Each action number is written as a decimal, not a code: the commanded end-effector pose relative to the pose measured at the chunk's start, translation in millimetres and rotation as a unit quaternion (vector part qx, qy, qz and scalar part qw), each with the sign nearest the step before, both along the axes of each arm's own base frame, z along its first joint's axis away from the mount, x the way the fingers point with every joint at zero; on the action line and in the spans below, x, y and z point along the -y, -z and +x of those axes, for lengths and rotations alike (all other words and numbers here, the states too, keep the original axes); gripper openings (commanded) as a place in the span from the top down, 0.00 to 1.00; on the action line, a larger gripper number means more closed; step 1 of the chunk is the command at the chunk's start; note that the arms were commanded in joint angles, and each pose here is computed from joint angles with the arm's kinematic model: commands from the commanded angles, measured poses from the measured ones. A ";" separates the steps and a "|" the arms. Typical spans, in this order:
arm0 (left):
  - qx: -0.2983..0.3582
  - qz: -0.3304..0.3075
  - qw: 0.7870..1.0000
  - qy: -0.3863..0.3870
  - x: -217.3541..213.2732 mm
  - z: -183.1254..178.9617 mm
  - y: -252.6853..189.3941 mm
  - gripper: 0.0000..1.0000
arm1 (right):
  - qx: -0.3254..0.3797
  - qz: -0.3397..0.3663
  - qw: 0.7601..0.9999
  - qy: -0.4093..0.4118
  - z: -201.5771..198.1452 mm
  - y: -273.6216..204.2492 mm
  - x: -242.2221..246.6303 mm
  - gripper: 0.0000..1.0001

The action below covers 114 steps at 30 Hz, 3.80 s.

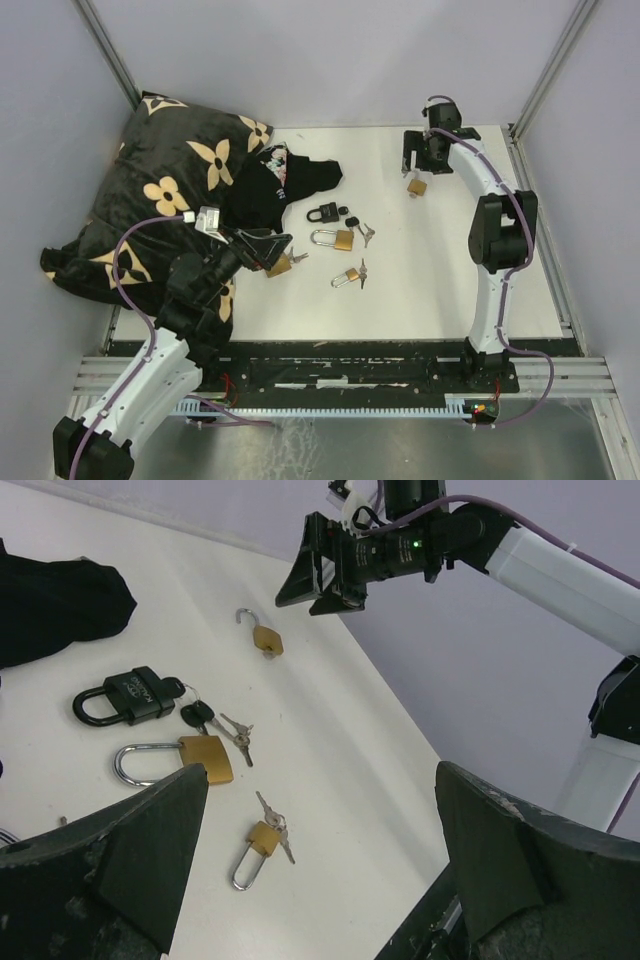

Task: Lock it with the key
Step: Remove the key from the lock.

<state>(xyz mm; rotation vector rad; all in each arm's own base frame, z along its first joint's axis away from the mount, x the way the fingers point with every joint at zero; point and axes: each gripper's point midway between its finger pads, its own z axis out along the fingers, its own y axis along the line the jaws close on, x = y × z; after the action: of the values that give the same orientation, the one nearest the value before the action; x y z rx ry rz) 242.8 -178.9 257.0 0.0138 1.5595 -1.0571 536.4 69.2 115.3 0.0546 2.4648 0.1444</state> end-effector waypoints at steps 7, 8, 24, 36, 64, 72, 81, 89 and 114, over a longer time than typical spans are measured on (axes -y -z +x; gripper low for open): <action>0.019 0.006 0.999 -0.030 -9.7 4.4 -8.6 0.00 | -0.041 -0.088 0.993 0.064 7.3 26.6 16.6 0.03; 0.017 0.005 0.999 -0.031 -9.8 4.4 -7.9 0.00 | -0.043 -0.088 0.993 0.065 7.7 29.8 16.7 0.03; -0.007 0.019 0.999 -0.031 -10.9 2.5 10.8 0.00 | 0.046 -0.006 0.990 -0.132 -0.9 -20.3 -38.9 0.01; -0.067 -0.002 0.998 -0.007 8.0 22.7 34.9 0.09 | -0.064 0.316 0.902 -0.285 -51.3 2.5 -157.2 0.26; -0.278 0.138 0.950 0.036 90.1 197.0 175.2 0.47 | -0.159 0.428 0.852 -0.257 -60.9 71.8 -204.0 0.38; -0.307 0.159 0.938 0.029 88.7 195.3 201.6 0.48 | -0.177 0.416 0.852 -0.265 -71.8 80.2 -207.9 0.51; -0.318 0.165 0.933 0.034 92.6 196.8 210.1 0.49 | -0.175 0.407 0.849 -0.288 -78.3 80.0 -214.7 0.57; -0.323 0.171 0.930 0.036 93.7 198.5 214.3 0.49 | -0.163 0.443 0.835 -0.282 -64.2 71.9 -225.7 0.80; 0.082 0.277 0.940 0.183 81.1 186.3 98.5 0.30 | -0.010 0.352 0.828 -0.436 -74.0 -22.7 -196.6 0.98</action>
<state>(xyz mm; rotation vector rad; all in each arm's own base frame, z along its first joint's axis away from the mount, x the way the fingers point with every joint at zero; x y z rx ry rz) 435.1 -250.4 126.0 0.3682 2.0023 -0.9413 467.6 260.3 70.3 -0.4480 2.3329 1.5095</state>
